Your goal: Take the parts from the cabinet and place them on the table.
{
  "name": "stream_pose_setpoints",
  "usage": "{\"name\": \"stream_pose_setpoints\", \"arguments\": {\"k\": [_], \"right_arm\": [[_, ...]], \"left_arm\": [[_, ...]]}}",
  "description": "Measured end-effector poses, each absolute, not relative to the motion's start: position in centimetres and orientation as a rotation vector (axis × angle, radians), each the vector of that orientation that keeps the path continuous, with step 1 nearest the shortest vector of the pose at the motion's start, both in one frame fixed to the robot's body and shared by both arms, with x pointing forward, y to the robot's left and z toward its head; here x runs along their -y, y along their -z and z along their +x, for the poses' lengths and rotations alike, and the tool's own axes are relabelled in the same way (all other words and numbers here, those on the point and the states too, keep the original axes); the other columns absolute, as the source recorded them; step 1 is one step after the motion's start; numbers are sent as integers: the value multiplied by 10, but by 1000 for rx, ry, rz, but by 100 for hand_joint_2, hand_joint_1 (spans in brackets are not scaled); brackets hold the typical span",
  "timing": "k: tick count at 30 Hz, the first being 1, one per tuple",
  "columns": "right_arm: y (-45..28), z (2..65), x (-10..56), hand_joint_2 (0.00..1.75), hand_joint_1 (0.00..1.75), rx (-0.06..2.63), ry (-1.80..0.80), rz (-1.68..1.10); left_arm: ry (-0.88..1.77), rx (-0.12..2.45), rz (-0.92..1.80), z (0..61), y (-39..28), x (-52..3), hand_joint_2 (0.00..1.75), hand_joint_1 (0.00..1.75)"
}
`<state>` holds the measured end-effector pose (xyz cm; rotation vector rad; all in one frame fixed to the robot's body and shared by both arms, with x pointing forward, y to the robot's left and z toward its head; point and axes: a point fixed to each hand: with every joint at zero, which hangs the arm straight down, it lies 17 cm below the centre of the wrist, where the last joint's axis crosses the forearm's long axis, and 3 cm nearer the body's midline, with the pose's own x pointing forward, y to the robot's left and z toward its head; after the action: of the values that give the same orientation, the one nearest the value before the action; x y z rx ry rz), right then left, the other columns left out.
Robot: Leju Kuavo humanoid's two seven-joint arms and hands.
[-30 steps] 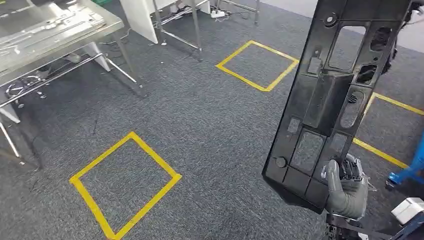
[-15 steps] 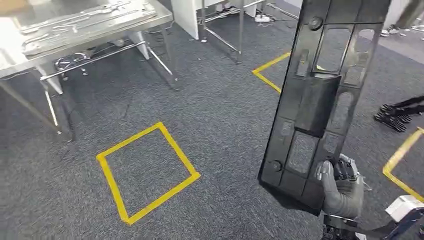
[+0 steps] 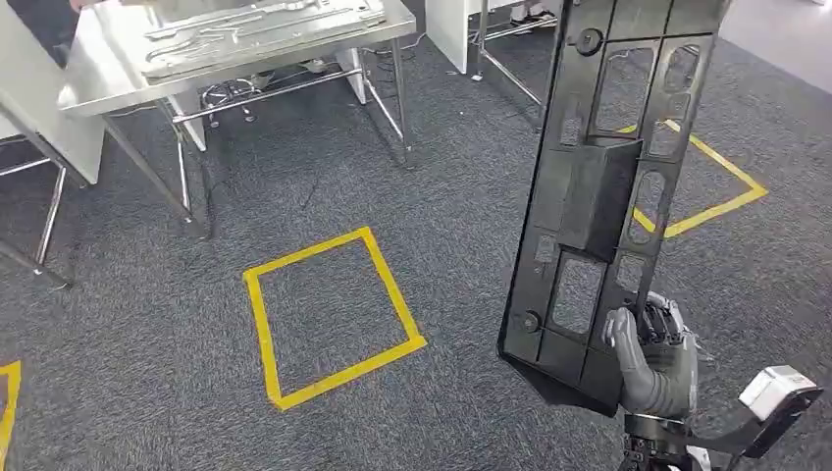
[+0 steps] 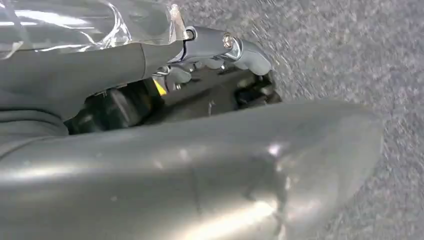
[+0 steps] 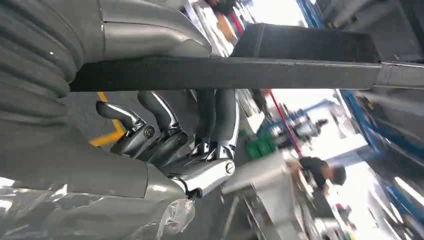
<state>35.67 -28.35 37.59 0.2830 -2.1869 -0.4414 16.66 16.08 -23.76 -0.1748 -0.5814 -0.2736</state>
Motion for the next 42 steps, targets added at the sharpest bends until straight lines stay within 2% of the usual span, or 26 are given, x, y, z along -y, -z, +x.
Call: {"name": "stream_pose_setpoints", "arguments": {"k": [17,42], "right_arm": [[-392,365,254,175,175,2192,332,344],[-402,362,243,175,175,2225,307,425]], "left_arm": [[255,591,-215,169,230,-130,0,0],[252,624,-154,195,229,-155,0,0]]}}
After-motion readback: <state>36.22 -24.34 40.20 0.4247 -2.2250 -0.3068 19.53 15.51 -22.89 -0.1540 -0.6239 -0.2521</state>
